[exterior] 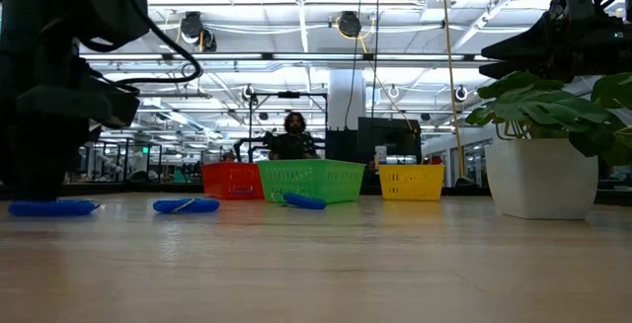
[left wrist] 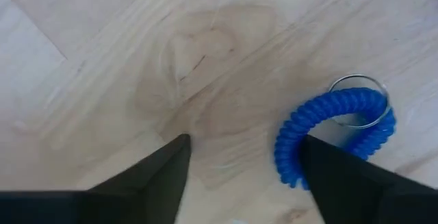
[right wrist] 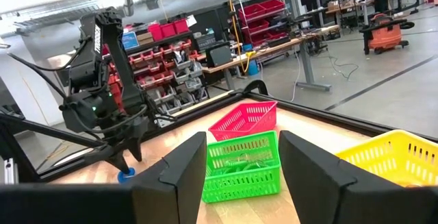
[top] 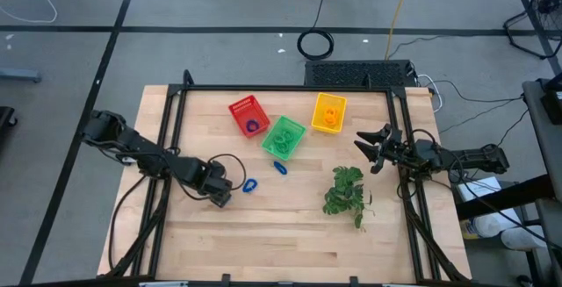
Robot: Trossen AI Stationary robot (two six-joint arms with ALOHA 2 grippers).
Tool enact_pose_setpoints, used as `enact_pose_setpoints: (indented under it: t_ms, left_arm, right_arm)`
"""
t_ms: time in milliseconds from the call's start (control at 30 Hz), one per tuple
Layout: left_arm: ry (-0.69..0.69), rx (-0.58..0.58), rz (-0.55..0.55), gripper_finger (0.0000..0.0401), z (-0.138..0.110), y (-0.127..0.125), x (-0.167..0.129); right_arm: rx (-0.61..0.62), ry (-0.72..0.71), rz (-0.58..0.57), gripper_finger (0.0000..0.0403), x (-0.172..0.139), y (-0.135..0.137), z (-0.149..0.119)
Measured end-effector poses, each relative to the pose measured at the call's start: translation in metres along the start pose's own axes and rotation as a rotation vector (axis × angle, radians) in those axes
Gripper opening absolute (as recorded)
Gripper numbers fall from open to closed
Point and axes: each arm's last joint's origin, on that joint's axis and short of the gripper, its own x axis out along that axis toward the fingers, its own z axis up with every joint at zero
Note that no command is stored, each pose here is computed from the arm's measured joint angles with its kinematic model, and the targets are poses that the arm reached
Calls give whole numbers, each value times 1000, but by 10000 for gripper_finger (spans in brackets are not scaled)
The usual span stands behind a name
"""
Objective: Sort spring keychains
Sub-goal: Put the blue spring keychain into the red bin
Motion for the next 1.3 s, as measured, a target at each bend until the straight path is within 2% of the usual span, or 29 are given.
enact_pose_setpoints:
  t_ms: [267, 533, 767, 933, 1100, 1300]
  left_arm:
    - [-1, -4, 6, 118, 0, 1, 1]
    - [1, 31, 5, 19, 0, 0, 1]
    - [0, 111, 66, 7, 5, -2, -17]
    - [-22, 196, 65, 6, 16, -12, -39]
    - [-51, 287, 25, 6, 34, -26, -61]
    - [-10, 442, 85, 6, 57, -50, -77]
  right_arm:
    - [0, 0, 0, 171, 0, 0, 0]
    - [0, 0, 0, 171, 0, 0, 0]
    - [0, 0, 0, 171, 0, 0, 0]
    - [0, 0, 0, 171, 0, 0, 0]
    - [0, 0, 0, 171, 0, 0, 0]
    - [0, -1, 0, 171, 0, 0, 0]
